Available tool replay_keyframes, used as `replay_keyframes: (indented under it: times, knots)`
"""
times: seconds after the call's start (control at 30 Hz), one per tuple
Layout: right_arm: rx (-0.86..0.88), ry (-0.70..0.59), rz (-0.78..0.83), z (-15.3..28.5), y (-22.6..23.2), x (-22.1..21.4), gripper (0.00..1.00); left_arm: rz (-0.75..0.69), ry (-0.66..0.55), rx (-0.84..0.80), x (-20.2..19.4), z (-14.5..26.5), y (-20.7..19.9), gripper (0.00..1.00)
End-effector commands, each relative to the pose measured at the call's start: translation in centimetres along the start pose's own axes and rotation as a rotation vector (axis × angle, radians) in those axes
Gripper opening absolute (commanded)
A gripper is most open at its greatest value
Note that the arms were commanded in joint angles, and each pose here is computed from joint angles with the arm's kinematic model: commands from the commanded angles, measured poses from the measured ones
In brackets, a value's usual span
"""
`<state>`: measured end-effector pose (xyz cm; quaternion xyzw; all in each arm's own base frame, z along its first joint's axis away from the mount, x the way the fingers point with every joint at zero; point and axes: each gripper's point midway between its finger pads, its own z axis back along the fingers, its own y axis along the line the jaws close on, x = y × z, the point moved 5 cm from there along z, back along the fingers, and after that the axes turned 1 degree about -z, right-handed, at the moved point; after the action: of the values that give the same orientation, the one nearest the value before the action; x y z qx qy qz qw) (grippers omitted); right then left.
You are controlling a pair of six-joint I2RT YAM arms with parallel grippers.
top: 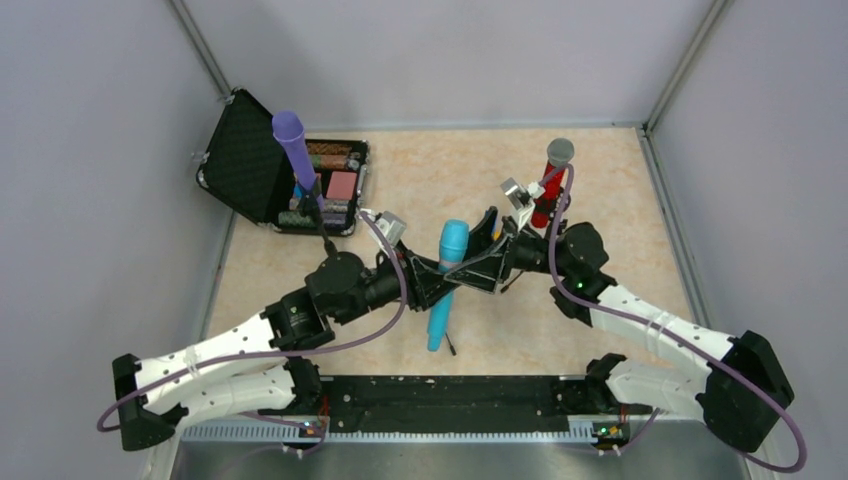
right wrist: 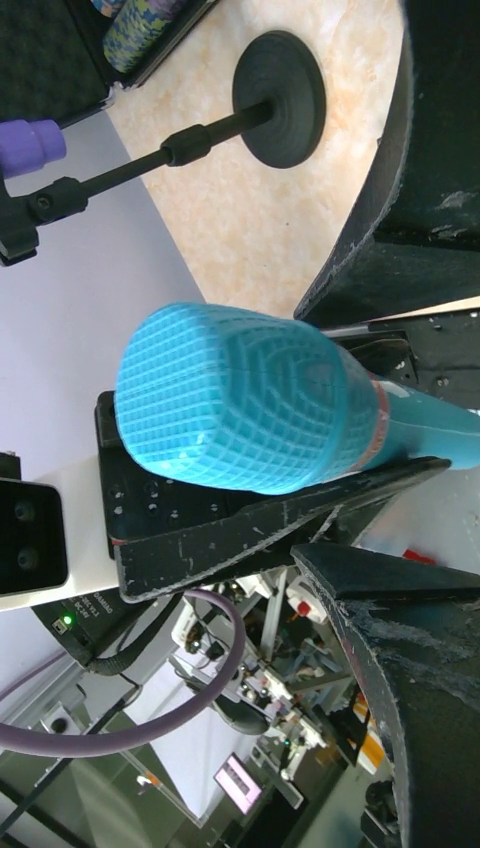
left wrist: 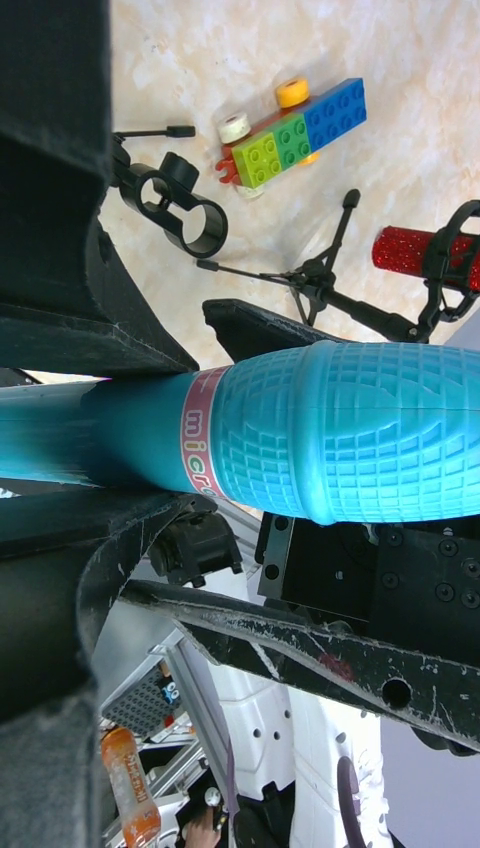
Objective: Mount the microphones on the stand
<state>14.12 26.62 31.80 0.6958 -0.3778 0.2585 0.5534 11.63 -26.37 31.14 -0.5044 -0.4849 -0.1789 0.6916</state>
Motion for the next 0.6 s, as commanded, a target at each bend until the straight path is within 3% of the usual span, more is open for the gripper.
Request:
replay_keyframes:
  times: [0.0,0.33,0.57]
  knots:
    - [0.074,-0.083,0.093,-1.13,2.14,2.38,0.75,0.011,-0.089,-0.082,2.78,-0.22,-1.98,0.0]
    - [0.102,-0.139,0.06,-1.22,1.97,2.42,0.62,0.026,-0.075,-0.12,2.47,-0.31,-2.4,0.0]
    - [0.102,-0.142,0.057,-1.29,1.65,2.26,0.19,0.037,-0.075,-0.108,2.09,-0.24,-2.04,0.0]
